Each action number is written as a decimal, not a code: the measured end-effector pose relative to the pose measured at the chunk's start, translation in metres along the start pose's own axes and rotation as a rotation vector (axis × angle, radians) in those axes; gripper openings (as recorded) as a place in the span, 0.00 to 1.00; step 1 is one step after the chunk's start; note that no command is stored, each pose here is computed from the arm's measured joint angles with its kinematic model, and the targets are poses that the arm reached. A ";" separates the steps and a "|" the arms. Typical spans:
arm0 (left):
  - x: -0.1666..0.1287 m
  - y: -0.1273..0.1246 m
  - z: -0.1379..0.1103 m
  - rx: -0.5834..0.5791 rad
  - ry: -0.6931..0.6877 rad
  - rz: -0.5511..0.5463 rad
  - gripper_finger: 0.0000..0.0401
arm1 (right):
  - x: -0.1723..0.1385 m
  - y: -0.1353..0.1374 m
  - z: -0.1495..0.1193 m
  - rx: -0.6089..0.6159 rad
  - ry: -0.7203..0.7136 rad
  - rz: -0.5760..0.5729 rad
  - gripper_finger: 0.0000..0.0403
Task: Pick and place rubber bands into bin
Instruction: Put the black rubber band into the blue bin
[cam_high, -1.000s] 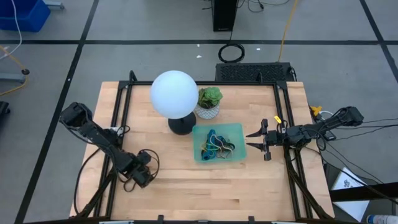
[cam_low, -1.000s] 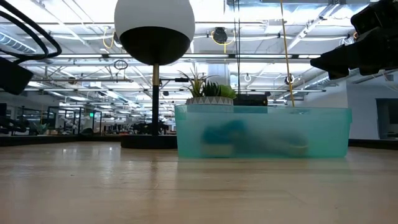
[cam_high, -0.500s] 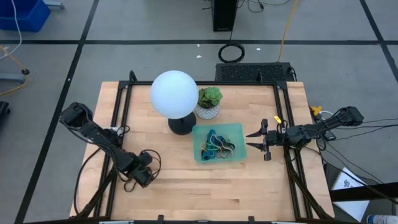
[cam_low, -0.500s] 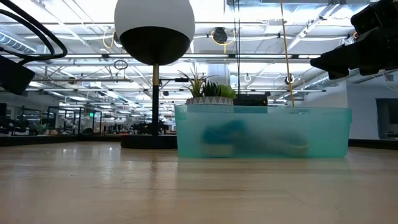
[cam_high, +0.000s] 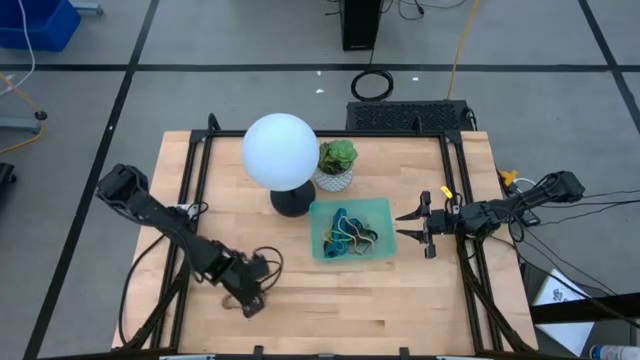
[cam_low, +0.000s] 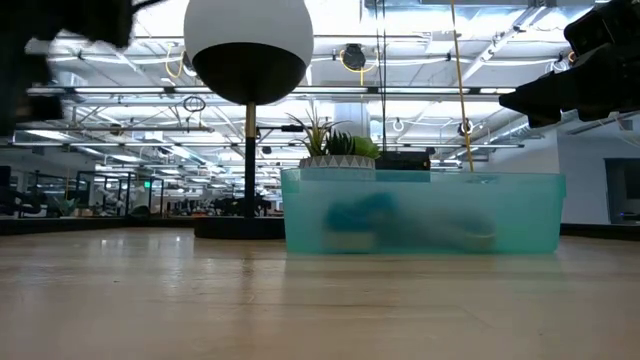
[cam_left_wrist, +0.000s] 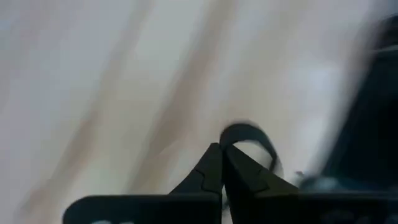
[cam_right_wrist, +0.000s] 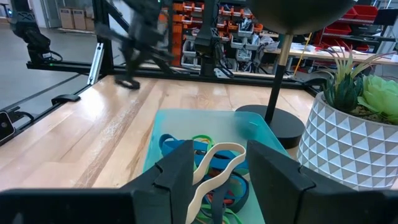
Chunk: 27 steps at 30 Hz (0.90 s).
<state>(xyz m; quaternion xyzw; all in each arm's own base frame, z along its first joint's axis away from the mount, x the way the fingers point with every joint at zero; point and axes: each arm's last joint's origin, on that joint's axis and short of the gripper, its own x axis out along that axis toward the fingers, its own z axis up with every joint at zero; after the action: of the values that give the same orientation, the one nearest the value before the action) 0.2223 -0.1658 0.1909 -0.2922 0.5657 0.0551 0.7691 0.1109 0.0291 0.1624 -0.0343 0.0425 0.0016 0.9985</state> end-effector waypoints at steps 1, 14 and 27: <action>-0.001 -0.007 0.005 0.046 -0.042 -0.072 0.01 | 0.000 0.000 0.000 0.000 0.000 0.000 0.35; -0.030 -0.049 0.061 0.553 -0.638 -0.518 0.01 | 0.000 0.000 0.000 -0.003 0.000 0.000 0.35; -0.039 -0.066 0.095 1.045 -1.056 -0.447 0.01 | 0.000 0.000 0.000 -0.027 0.003 0.000 0.35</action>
<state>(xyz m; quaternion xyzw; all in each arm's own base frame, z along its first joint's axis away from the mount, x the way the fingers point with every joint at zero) 0.3154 -0.1620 0.2692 0.0662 0.0044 -0.2434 0.9677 0.1109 0.0290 0.1621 -0.0481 0.0442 0.0021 0.9979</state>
